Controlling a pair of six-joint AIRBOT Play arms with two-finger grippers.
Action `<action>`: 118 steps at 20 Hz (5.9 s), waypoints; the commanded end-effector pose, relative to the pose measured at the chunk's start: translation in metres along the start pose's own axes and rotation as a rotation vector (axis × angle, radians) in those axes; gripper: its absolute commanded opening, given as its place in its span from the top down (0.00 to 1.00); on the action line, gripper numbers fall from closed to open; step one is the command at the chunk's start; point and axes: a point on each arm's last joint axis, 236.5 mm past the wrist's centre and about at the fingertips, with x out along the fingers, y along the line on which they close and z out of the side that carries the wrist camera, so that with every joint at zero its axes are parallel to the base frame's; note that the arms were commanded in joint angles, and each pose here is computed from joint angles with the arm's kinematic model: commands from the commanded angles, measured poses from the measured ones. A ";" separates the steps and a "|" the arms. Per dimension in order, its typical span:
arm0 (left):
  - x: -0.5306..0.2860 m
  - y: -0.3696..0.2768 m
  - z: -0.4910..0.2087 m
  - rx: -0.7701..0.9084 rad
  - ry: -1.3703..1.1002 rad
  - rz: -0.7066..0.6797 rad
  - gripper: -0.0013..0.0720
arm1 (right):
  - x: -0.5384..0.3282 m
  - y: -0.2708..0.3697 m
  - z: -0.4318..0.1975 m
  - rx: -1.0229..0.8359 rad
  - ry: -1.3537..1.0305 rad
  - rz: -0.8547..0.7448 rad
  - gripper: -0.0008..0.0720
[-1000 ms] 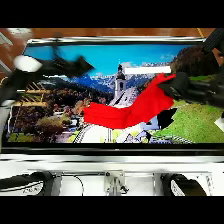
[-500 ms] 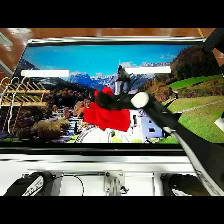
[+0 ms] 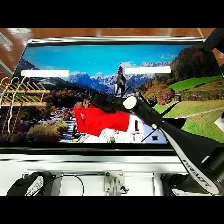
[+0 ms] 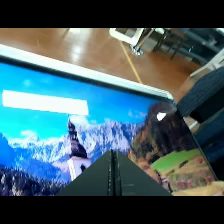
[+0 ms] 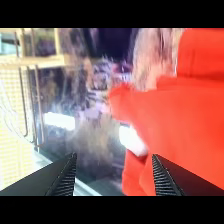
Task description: Fold the shirts.
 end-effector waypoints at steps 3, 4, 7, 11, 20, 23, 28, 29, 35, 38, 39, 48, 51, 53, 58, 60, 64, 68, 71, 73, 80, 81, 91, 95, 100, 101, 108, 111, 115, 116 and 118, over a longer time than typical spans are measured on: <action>0.001 0.008 -0.006 0.004 0.020 0.024 0.94 | -0.081 -0.065 0.029 -0.126 0.088 -0.229 0.19; 0.001 0.009 -0.006 0.006 0.021 0.028 0.94 | -0.103 -0.096 0.032 -0.119 0.123 -0.340 0.19; 0.001 0.013 -0.007 0.016 0.023 0.045 0.94 | -0.155 -0.178 0.015 -0.080 0.267 -0.631 0.19; 0.003 0.022 -0.011 0.017 0.035 0.070 0.94 | -0.122 -0.204 -0.011 -0.052 0.285 -0.627 0.19; 0.010 0.034 -0.026 -0.016 0.069 0.083 0.94 | -0.041 -0.196 -0.011 0.044 0.190 -0.463 0.33; 0.011 0.035 -0.027 -0.019 0.072 0.084 0.94 | -0.031 -0.162 -0.002 -0.018 0.193 -0.339 0.89; 0.010 0.035 -0.027 -0.018 0.073 0.084 0.94 | -0.074 -0.002 0.066 -0.322 0.067 0.001 0.90; 0.010 0.035 -0.027 -0.018 0.073 0.084 0.94 | -0.101 0.043 0.090 -0.297 -0.008 0.116 0.90; 0.009 0.034 -0.044 -0.015 0.142 0.079 0.94 | -0.264 0.130 0.182 -0.185 -0.276 0.384 0.90; 0.007 0.035 -0.053 0.011 0.183 0.081 0.94 | -0.300 0.095 0.193 -0.123 -0.256 0.341 0.90; 0.007 0.035 -0.055 0.011 0.192 0.082 0.94 | -0.310 0.080 0.199 -0.107 -0.268 0.312 0.90; 0.010 0.048 -0.070 -0.006 0.234 0.107 0.94 | -0.317 -0.032 0.224 0.005 -0.303 -0.044 0.90; 0.013 0.055 -0.079 -0.024 0.253 0.113 0.94 | -0.303 -0.031 0.236 0.049 -0.308 0.026 0.90; 0.016 0.060 -0.082 -0.036 0.251 0.120 0.94 | -0.289 -0.017 0.240 0.042 -0.306 0.094 0.90; 0.019 0.066 -0.081 -0.046 0.232 0.129 0.94 | -0.268 0.011 0.257 -0.016 -0.365 0.198 0.90; 0.019 0.066 -0.081 -0.046 0.232 0.129 0.94 | -0.275 -0.009 0.267 -0.045 -0.393 0.145 0.90; 0.020 0.066 -0.081 -0.055 0.231 0.130 0.94 | -0.280 -0.128 0.242 -0.081 -0.241 -0.259 0.89; 0.020 0.066 -0.081 -0.063 0.232 0.131 0.94 | -0.290 -0.275 0.177 0.008 0.010 -0.643 0.90; 0.020 0.066 -0.082 -0.063 0.233 0.129 0.94 | -0.337 -0.324 0.153 0.068 0.067 -0.745 0.90; 0.021 0.064 -0.083 -0.064 0.236 0.124 0.94 | -0.381 -0.334 0.153 0.107 0.004 -0.780 0.90; 0.025 0.041 -0.100 -0.042 0.299 0.063 0.94 | -0.534 -0.385 0.065 0.566 -0.239 -0.911 0.89; 0.026 0.040 -0.101 -0.038 0.301 0.059 0.94 | -0.533 -0.392 0.035 0.646 -0.245 -0.901 0.89; 0.026 0.038 -0.101 -0.037 0.300 0.056 0.94 | -0.462 -0.388 -0.110 0.830 -0.160 -0.914 0.89; 0.026 0.038 -0.103 -0.037 0.307 0.055 0.94 | -0.468 -0.386 -0.108 0.826 -0.188 -0.936 0.55; 0.026 0.039 -0.101 0.017 0.302 0.048 0.94 | -0.497 -0.366 -0.106 0.752 -0.115 -0.985 0.14; 0.028 0.040 -0.100 0.034 0.297 0.048 0.94 | -0.513 -0.356 -0.082 0.729 -0.198 -0.986 0.14; 0.096 0.046 -0.174 0.187 0.574 0.000 0.95 | -0.511 -0.092 0.193 -0.227 -0.871 -0.596 0.15; 0.100 0.108 -0.247 0.371 0.991 0.322 0.95 | -0.385 -0.060 0.152 -0.413 -0.495 -0.584 0.15; 0.096 0.123 -0.290 0.497 1.256 0.415 0.53 | -0.309 -0.123 0.067 -0.321 0.028 -0.813 0.15; 0.100 0.118 -0.295 0.493 1.258 0.394 0.53 | -0.293 -0.126 0.051 -0.297 0.119 -0.786 0.15; 0.105 0.116 -0.300 0.485 1.254 0.378 0.53 | -0.266 -0.121 0.032 -0.266 0.215 -0.717 0.15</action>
